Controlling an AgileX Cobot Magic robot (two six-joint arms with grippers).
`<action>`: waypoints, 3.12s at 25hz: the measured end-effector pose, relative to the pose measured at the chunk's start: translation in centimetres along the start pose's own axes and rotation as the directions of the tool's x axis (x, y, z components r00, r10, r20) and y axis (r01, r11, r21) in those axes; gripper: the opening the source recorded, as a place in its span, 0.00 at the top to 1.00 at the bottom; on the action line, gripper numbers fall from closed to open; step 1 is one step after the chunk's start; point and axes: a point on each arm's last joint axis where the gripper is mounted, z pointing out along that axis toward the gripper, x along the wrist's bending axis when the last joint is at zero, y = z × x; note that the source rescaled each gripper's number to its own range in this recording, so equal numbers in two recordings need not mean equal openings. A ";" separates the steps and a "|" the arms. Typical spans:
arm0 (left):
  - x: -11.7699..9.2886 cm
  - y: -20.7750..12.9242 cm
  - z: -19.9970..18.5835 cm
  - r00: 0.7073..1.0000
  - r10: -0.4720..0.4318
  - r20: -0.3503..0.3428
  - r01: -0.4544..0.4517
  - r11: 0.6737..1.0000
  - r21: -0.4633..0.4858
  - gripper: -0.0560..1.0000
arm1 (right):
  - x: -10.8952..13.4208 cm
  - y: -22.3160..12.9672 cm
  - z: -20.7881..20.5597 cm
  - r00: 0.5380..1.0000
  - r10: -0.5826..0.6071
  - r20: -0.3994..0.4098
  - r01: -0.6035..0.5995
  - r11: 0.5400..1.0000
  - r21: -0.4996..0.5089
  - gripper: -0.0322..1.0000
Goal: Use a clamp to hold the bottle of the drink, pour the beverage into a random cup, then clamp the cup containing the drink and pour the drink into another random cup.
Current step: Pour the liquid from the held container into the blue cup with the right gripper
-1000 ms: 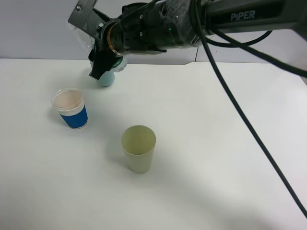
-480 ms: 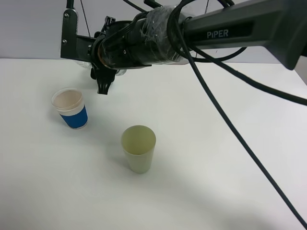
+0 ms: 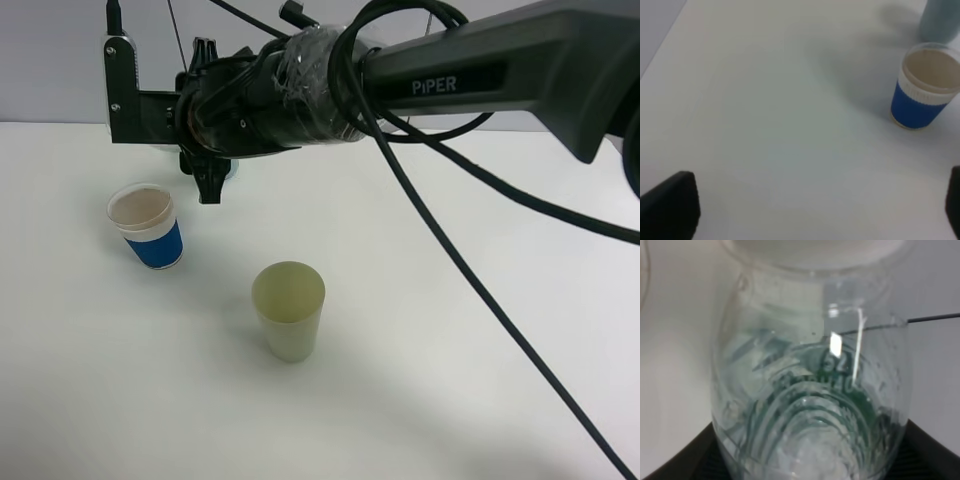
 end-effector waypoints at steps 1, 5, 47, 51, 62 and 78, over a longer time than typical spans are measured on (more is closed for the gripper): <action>0.0 0.0 0.0 1.000 0.000 0.000 0.000 1.000 0.000 0.00 | 0.0 0.1 -0.1 1.000 -0.003 0.005 0.003 1.000 0.007 0.97; 0.0 0.0 0.0 1.000 0.000 0.000 0.000 1.000 0.000 0.00 | 0.2 0.2 0.1 1.000 -0.012 0.004 0.012 1.000 0.024 0.97; 0.0 0.0 0.0 1.000 0.000 0.000 0.000 1.000 0.000 0.00 | 1.2 1.6 0.8 0.954 -0.298 0.029 0.294 0.951 0.096 0.97; 0.0 0.0 0.0 1.000 0.000 0.000 0.000 1.000 0.000 0.00 | 1.2 1.8 0.8 0.940 -0.339 0.030 0.335 0.939 0.079 0.97; 0.0 0.0 0.0 1.000 0.000 0.000 0.000 1.000 0.000 0.00 | 1.2 1.7 0.8 0.902 -0.431 0.024 0.428 0.900 0.086 0.97; 0.0 0.0 0.0 1.000 0.000 0.000 0.000 1.000 0.000 0.00 | 1.1 1.3 0.7 0.884 -0.467 0.011 0.461 0.876 0.141 0.97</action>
